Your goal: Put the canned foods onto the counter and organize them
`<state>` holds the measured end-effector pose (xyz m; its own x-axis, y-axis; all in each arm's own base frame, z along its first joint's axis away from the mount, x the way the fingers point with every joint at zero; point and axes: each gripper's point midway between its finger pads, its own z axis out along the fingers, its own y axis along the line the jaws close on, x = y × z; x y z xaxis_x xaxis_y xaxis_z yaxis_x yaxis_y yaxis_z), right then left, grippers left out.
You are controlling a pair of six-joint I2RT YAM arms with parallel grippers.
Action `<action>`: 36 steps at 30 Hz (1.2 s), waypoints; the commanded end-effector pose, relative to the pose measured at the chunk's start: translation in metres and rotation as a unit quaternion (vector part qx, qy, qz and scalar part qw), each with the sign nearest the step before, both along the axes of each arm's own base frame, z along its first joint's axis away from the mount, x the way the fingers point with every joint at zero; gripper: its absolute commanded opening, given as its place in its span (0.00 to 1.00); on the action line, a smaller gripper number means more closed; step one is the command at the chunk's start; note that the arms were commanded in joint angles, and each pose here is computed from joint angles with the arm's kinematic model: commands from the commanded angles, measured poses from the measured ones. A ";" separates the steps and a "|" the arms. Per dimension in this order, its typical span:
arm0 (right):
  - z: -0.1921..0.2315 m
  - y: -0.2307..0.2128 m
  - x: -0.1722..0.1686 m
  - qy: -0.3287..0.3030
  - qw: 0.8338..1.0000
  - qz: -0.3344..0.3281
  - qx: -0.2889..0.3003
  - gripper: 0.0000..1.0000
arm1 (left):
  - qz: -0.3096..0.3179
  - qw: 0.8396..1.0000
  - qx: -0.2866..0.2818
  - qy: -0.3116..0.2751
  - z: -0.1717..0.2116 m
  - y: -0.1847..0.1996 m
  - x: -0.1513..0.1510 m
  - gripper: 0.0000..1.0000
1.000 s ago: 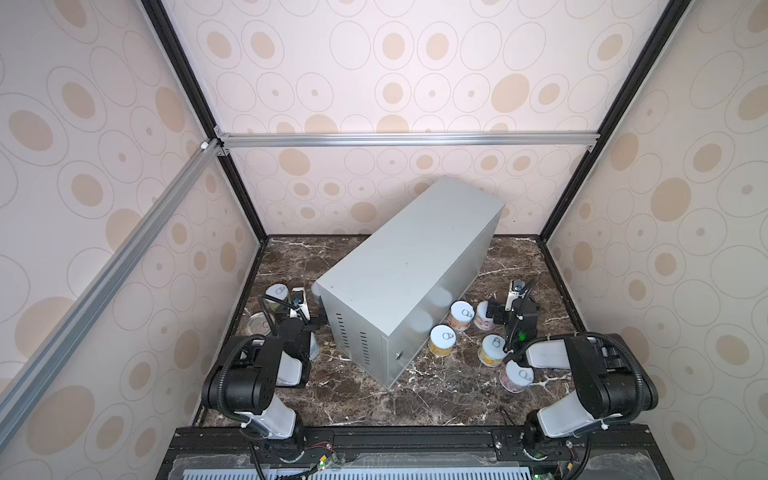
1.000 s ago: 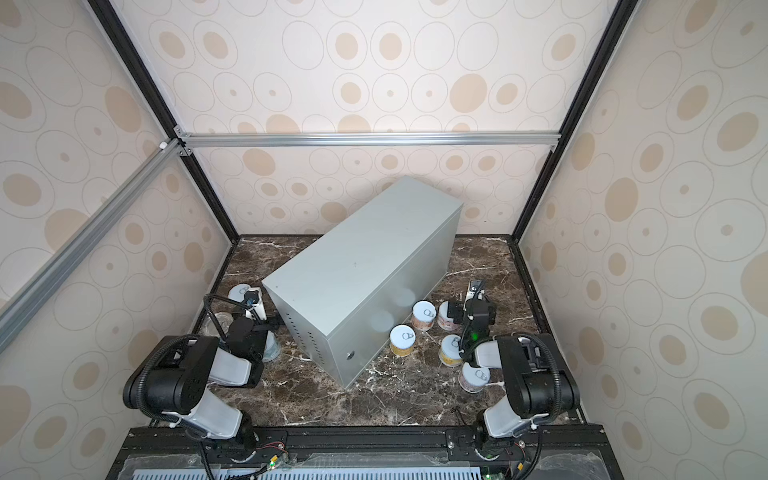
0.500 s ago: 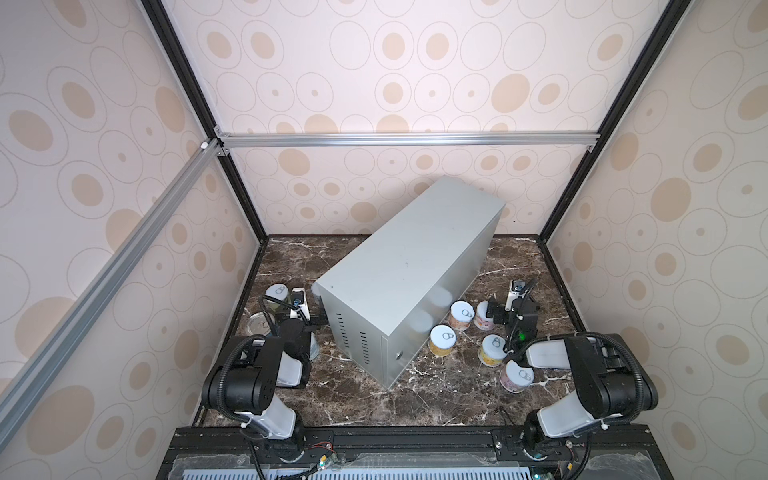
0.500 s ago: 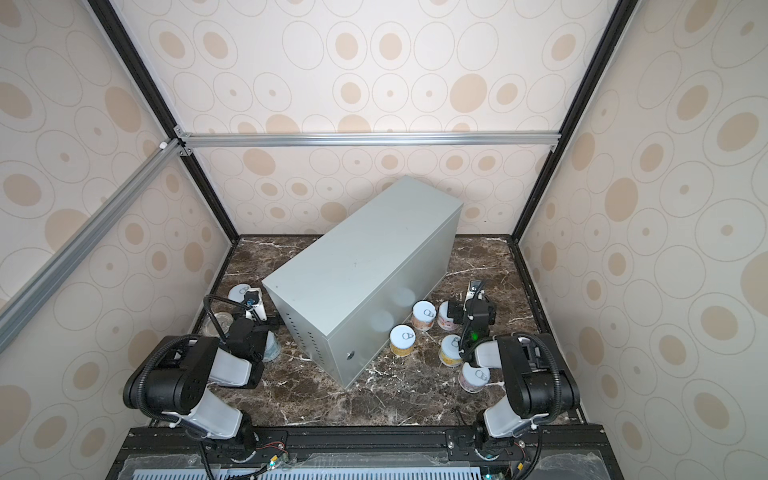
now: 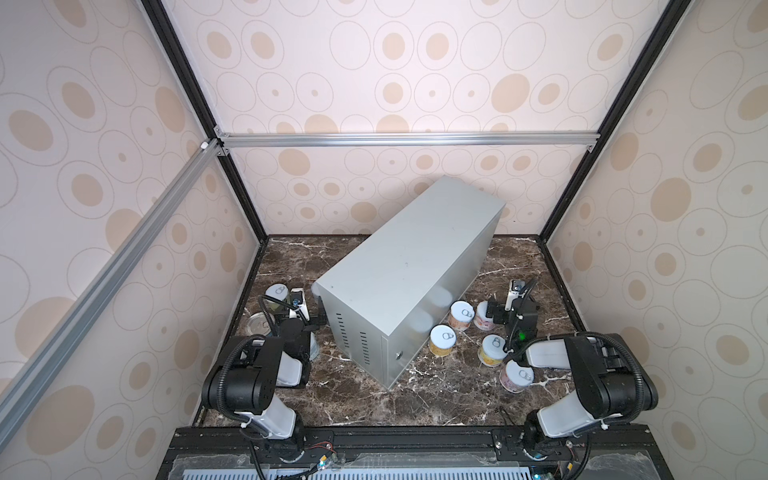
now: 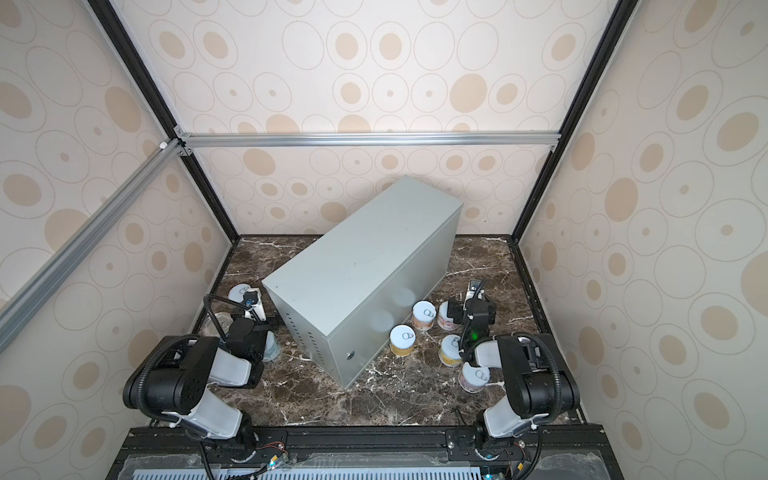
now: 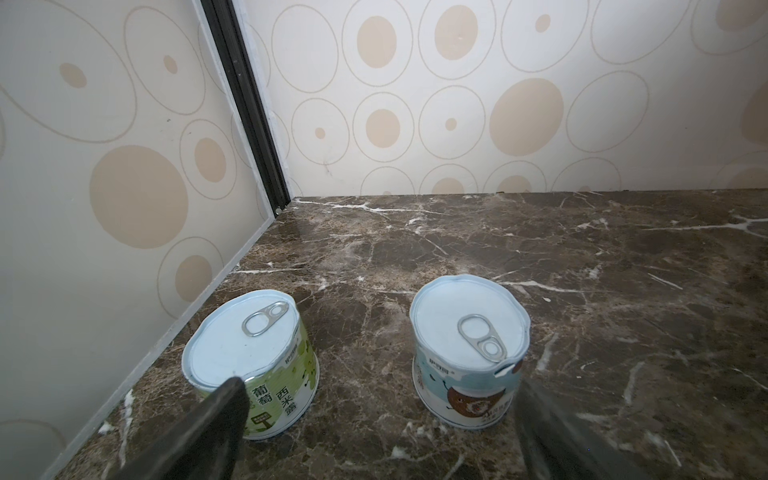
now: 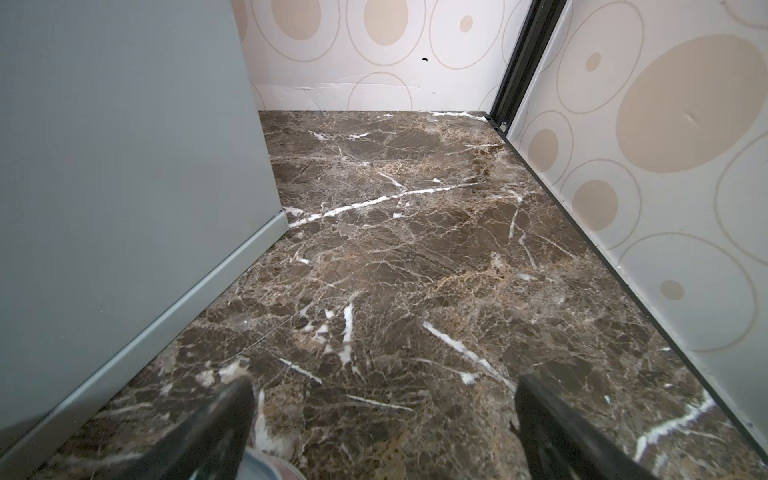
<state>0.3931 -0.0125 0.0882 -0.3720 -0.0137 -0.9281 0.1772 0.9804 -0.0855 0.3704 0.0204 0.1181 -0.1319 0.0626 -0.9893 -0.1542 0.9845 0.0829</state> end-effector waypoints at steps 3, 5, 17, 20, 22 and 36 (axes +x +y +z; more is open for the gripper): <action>-0.001 0.001 0.000 0.007 1.000 0.006 -0.003 1.00 | 0.008 1.000 -0.005 -0.020 0.012 0.004 0.005 1.00; 0.000 0.000 0.000 0.005 1.000 0.005 -0.005 1.00 | 0.010 1.000 -0.005 -0.021 0.013 0.004 0.005 0.99; 0.069 -0.023 -0.029 -0.016 0.996 -0.090 0.009 0.94 | 0.094 0.993 -0.043 -0.055 0.072 0.032 -0.007 0.99; 0.088 -0.026 -0.038 -0.003 0.994 -0.102 0.024 0.95 | 0.109 0.988 -0.085 -0.066 0.104 0.036 -0.009 0.99; 0.098 -0.026 -0.049 0.014 0.994 -0.105 0.035 1.00 | 0.098 0.986 -0.113 -0.074 0.125 0.032 -0.012 1.00; 0.141 0.021 -0.140 0.067 0.982 0.006 0.177 0.99 | -0.004 0.970 -0.236 0.052 0.138 -0.015 -0.048 1.00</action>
